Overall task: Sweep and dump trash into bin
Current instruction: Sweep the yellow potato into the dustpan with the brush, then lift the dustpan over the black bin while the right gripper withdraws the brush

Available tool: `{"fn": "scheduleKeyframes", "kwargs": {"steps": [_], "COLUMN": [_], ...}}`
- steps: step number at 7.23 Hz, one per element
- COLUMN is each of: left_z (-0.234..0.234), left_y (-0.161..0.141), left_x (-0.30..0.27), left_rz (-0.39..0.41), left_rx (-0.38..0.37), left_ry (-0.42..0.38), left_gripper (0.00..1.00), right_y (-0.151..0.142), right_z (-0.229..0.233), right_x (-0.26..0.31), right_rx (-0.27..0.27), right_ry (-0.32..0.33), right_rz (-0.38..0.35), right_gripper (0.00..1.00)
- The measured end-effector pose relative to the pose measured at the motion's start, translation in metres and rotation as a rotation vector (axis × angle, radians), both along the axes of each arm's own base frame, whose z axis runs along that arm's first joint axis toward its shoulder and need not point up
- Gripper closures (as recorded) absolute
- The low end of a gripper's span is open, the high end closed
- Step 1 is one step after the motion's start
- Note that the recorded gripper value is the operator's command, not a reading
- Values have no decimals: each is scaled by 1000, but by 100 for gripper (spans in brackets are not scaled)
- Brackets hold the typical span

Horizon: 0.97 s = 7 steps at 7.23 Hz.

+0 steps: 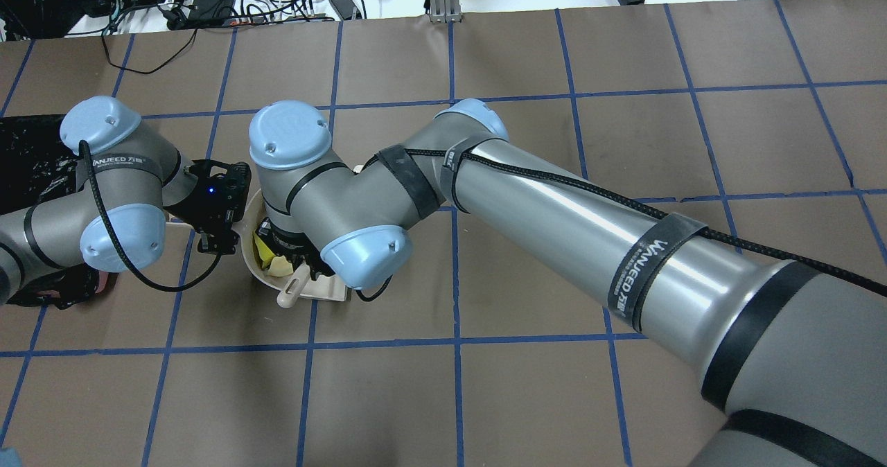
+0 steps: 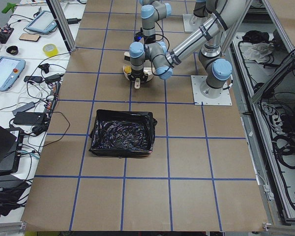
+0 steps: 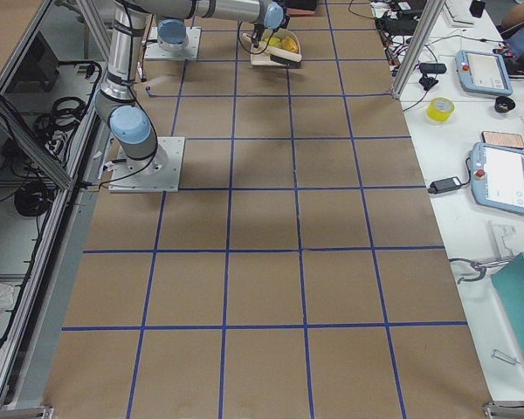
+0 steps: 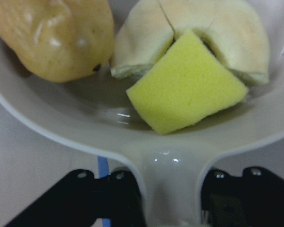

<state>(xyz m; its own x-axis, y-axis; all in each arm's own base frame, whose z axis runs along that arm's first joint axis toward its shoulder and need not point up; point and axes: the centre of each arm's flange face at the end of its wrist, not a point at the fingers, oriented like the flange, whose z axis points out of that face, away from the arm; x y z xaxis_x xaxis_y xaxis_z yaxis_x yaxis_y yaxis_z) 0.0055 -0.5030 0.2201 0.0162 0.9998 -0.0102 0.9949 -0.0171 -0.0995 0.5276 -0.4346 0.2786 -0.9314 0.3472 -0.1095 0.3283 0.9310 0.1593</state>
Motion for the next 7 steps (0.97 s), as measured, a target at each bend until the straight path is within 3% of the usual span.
{"fn": "scheduleKeyframes", "kwargs": {"steps": [2, 4, 5, 7], "left_z": [12, 27, 48, 129], "left_y": [-8, -15, -23, -45], "left_x": [11, 50, 79, 160], "left_rz": [17, 88, 124, 237], "left_rx": [-30, -77, -82, -19], "left_ry": [16, 97, 118, 165], "left_gripper": [100, 100, 100, 100], "right_y": [-14, -31, -43, -76], "right_z": [25, 59, 75, 95], "right_x": [-47, -113, -150, -239], "right_rx": [32, 36, 25, 16], "right_ry": [69, 135, 156, 164], "right_rz": [78, 214, 254, 285], "right_gripper": [100, 100, 100, 100]}}
